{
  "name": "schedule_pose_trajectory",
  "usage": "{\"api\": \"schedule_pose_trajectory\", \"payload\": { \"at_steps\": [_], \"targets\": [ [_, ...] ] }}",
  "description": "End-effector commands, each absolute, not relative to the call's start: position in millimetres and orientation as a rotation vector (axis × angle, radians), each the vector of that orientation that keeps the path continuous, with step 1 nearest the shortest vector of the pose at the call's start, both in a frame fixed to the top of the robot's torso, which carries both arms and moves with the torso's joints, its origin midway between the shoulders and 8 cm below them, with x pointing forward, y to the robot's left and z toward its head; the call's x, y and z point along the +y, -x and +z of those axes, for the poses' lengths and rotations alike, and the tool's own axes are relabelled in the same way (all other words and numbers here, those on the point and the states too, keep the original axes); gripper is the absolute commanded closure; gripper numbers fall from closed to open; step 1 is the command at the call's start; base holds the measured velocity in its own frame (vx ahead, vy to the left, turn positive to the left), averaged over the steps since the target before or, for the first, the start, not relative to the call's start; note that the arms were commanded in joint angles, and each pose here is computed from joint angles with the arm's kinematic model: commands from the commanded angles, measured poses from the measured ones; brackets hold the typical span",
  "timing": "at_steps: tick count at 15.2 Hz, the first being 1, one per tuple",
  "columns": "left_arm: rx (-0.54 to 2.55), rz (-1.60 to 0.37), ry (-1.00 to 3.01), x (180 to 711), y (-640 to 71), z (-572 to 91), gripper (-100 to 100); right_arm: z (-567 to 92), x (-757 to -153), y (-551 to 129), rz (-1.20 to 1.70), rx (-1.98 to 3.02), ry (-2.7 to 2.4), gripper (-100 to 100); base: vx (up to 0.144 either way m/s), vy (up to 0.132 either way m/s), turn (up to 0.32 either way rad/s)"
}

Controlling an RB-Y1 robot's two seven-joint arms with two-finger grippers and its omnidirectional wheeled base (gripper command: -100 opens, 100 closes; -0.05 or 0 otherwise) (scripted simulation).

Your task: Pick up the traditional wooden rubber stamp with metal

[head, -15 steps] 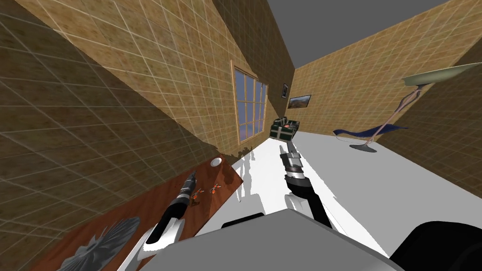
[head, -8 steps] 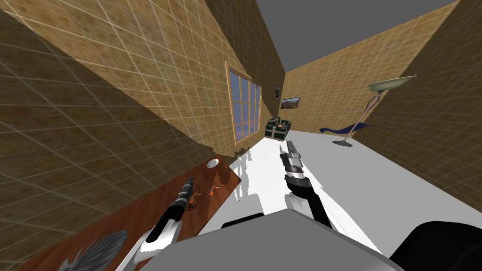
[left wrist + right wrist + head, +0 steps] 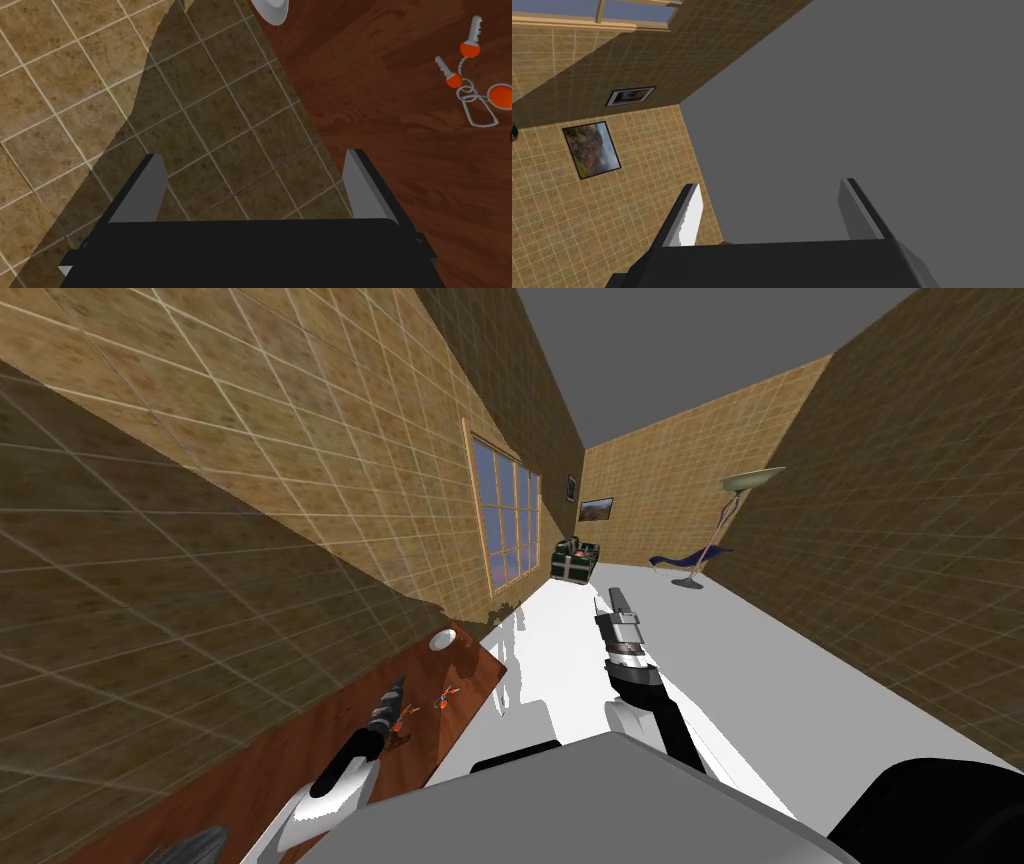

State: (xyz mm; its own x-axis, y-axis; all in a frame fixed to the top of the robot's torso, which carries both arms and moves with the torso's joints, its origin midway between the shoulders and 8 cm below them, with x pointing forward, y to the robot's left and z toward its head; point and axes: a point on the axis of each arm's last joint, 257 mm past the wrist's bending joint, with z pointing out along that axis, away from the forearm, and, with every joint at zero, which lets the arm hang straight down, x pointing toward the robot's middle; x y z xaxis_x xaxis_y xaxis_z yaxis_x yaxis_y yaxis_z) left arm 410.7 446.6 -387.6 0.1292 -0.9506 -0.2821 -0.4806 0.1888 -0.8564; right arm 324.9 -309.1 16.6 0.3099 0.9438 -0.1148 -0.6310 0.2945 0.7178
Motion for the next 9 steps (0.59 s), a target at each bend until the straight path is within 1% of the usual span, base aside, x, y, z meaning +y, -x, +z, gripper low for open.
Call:
{"api": "schedule_pose_trajectory", "payload": {
  "at_steps": [1, 4, 5, 9],
  "targets": [
    [1.525, -0.548, 1.501, 460.7, -399.3, -410.4, -100, 16.6, -309.1, -324.9, 1.134, 0.595, -0.625, 0, -0.039, 0.053, -0.273],
    [1.553, -0.483, 1.570, 475.0, -383.9, -435.1, -100, 16.6, -309.1, -324.9, 1.134, 0.595, -0.625, 0, -0.046, 0.048, -0.223],
    [1.553, -0.483, 1.570, 475.0, -383.9, -435.1, -100, 16.6, -309.1, -324.9, 1.134, 0.595, -0.625, 0, -0.030, 0.033, -0.080],
    [1.584, -0.392, 1.669, 495.2, -363.3, -463.6, -100, 16.5, -309.1, -324.9, 1.134, 0.595, -0.625, 0, -0.027, 0.029, -0.166]
  ]
}}
